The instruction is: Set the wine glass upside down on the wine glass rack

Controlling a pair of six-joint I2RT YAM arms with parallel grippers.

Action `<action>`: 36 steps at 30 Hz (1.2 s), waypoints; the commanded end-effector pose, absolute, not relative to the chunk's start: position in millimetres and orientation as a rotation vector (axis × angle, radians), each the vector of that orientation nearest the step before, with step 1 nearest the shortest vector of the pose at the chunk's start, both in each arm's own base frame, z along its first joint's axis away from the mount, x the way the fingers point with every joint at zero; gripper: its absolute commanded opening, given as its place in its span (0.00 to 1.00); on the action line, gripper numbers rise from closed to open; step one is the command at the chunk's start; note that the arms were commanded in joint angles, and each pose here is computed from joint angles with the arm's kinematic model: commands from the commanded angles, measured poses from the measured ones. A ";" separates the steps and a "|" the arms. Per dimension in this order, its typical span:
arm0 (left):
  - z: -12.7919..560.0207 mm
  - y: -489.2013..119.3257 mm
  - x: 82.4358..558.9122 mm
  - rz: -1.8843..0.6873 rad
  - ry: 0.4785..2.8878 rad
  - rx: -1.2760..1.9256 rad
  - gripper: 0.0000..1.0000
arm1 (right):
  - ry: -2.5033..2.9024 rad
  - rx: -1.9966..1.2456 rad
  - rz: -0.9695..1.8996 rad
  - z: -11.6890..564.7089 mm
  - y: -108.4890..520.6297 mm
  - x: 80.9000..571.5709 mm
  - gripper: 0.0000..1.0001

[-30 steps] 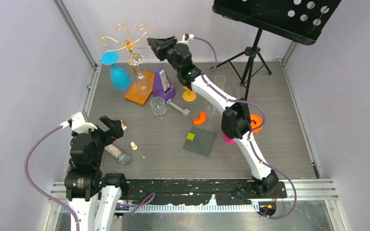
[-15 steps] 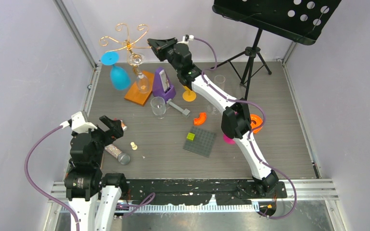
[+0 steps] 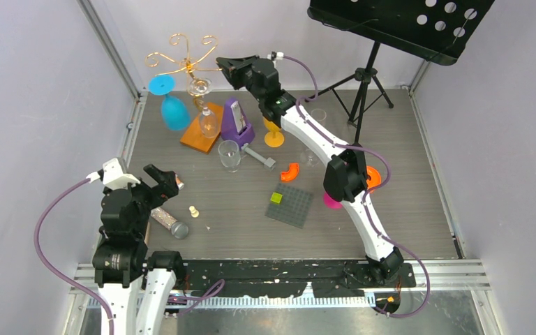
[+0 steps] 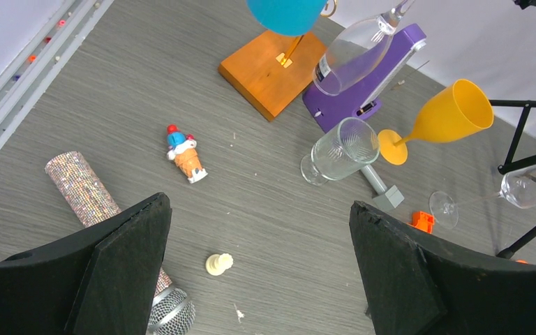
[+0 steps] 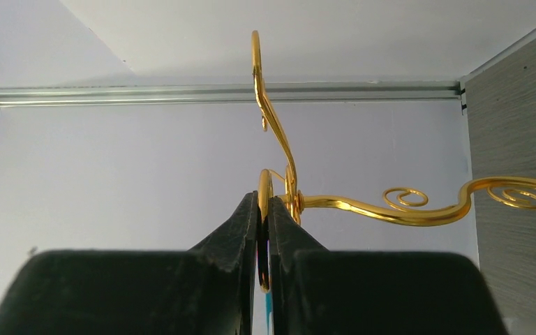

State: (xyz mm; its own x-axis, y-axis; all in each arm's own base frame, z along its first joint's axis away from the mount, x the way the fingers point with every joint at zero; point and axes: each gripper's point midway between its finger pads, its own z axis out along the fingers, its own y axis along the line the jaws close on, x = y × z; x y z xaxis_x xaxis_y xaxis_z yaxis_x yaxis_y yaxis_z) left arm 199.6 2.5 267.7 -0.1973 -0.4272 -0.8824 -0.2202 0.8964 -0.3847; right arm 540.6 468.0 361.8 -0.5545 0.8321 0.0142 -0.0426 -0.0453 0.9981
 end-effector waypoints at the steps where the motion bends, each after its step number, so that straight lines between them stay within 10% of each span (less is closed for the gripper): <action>1: 294.4 2.0 204.6 -0.219 1.706 -0.471 0.95 | 1.530 0.869 1.754 423.0 455.6 515.8 0.05; 36: 301.6 0.6 207.6 -0.232 1.695 -0.471 0.95 | 1.586 0.827 1.880 456.6 462.8 487.0 0.05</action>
